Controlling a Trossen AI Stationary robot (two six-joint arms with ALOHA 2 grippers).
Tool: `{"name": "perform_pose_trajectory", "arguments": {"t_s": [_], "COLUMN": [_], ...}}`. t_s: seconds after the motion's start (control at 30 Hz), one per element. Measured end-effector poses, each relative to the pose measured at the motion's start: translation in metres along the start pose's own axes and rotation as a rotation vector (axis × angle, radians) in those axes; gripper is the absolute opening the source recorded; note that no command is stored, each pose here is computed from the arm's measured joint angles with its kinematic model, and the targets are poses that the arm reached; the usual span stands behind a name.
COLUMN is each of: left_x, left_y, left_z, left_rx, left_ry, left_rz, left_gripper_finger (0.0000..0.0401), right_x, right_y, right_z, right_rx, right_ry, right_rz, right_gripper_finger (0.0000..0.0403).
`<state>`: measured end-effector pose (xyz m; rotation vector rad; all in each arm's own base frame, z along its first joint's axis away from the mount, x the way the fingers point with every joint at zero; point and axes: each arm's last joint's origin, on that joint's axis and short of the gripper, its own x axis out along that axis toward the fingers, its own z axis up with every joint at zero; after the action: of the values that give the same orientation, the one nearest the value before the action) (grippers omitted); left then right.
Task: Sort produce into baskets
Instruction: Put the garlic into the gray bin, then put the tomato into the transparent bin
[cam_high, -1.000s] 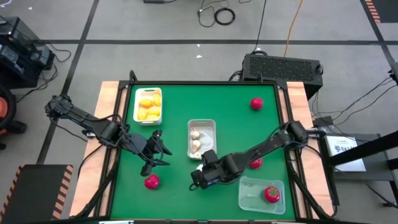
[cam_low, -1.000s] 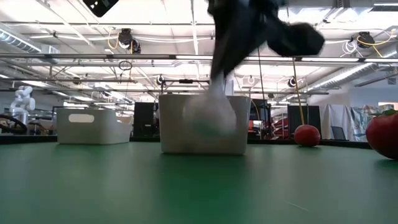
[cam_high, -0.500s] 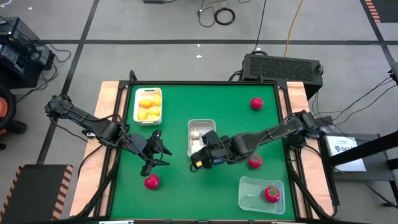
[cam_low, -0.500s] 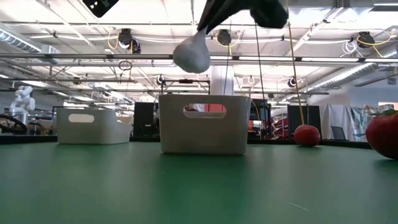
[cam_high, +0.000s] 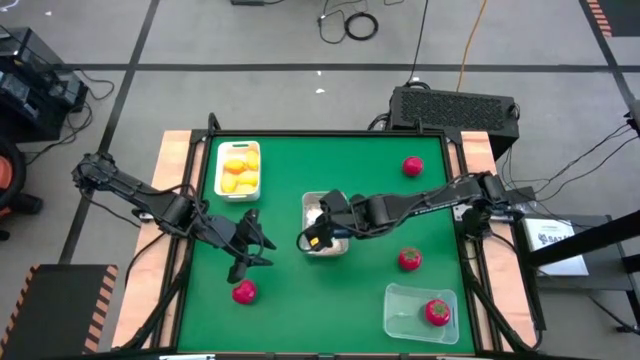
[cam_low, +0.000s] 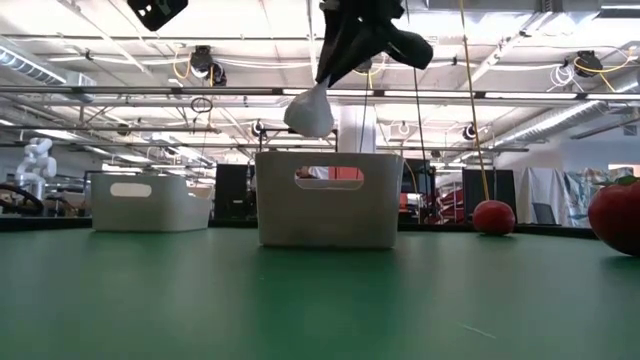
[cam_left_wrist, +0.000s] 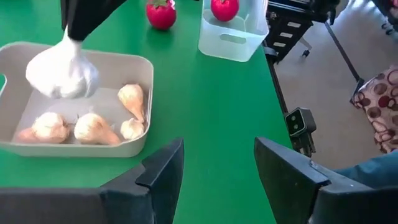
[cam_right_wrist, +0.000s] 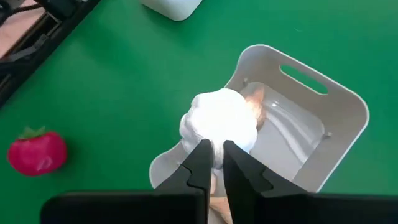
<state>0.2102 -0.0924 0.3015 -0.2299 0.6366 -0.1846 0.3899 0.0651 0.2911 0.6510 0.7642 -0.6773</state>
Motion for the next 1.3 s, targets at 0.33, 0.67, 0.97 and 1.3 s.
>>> {"name": "perform_pose_trajectory", "arguments": {"t_s": [0.33,0.67,0.97,1.3], "left_x": [-0.001,-0.001,-0.001,-0.001], "left_y": [0.006,0.006,0.006,0.004], "left_z": [-0.008,-0.008,-0.008,-0.009], "left_rx": [-0.072,-0.071,-0.070,-0.035], "left_ry": [0.061,0.061,0.061,0.056], "left_rz": [0.110,0.109,0.109,0.116], "left_gripper_finger": [0.0203,0.0203,0.0203,0.0203], "right_x": [0.003,0.000,-0.030,-0.073], "right_y": [-0.013,-0.012,-0.020,-0.048], "right_z": [0.003,0.000,-0.022,-0.051], "right_rx": [-0.007,0.016,0.002,0.000], "right_ry": [0.038,0.163,0.350,0.505], "right_rz": [-0.091,-0.033,-0.087,-0.416], "right_gripper_finger": [0.0084,0.0138,0.0171,0.0239]}}
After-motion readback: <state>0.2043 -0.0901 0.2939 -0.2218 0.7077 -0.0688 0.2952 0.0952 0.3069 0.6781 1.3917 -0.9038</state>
